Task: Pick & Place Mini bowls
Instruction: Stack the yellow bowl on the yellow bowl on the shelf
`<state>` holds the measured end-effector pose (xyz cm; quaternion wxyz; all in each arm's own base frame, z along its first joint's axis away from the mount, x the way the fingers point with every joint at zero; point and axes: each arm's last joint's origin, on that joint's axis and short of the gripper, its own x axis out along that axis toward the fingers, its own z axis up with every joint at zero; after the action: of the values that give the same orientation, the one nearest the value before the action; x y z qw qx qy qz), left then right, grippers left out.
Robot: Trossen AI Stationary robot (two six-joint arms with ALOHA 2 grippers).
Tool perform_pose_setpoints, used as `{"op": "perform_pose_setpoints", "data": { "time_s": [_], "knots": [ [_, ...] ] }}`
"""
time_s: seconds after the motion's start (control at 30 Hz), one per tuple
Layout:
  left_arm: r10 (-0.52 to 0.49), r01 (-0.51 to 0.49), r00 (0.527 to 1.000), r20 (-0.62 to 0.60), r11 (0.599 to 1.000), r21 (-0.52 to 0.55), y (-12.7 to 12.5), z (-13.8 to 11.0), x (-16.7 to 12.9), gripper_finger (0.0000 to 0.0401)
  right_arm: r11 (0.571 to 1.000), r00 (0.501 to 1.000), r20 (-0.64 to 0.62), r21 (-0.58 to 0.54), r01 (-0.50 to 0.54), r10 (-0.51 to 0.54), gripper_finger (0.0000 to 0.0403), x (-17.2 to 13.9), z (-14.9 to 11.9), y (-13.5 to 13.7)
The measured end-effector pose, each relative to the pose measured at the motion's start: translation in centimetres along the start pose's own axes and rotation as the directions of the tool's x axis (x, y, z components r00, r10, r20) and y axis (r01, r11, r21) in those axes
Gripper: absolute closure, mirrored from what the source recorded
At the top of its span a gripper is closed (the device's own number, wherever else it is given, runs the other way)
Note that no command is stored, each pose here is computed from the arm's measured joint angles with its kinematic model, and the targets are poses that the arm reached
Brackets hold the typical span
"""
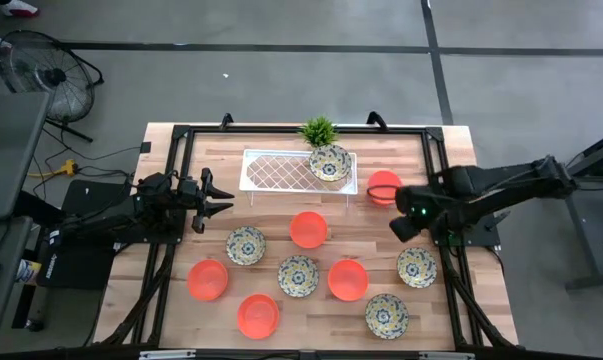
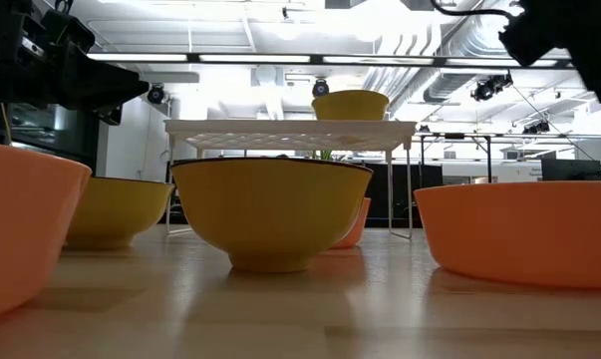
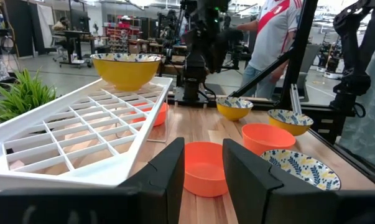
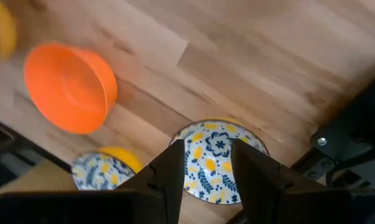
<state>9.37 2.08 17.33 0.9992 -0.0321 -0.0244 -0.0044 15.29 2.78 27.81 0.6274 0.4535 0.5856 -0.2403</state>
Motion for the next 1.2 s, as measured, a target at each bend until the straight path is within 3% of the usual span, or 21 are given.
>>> {"op": "perform_pose_setpoints", "data": {
  "time_s": [0.1, 0.37, 0.73, 1.2],
  "knots": [
    [-0.001, 0.001, 1.000, 0.000, 1.000, 0.000, 0.0, 0.0, 0.0, 0.0295, 0.999, 1.000, -0.013, -0.052, 0.012, -0.013, 0.0284, 0.6, -1.0, 0.2],
    [-0.003, 0.003, 1.000, 0.000, 1.000, 0.000, 0.0, 0.0, 0.0, 0.0295, 0.998, 0.998, 0.010, -0.010, 0.060, -0.060, 0.0284, 2.4, -3.3, 0.4],
    [-0.003, 0.003, 1.000, 0.000, 1.000, 0.000, 0.0, 0.0, 0.0, 0.0295, 0.997, 0.999, 0.021, 0.073, 0.040, -0.042, 0.0284, 5.5, -5.2, 0.7],
    [-0.002, 0.002, 1.000, -0.001, 1.000, 0.000, 0.0, 0.0, 0.0, 0.0295, 0.984, 0.998, -0.042, 0.174, 0.048, -0.042, 0.0284, 10.3, -4.8, 3.8]
  ]
}}
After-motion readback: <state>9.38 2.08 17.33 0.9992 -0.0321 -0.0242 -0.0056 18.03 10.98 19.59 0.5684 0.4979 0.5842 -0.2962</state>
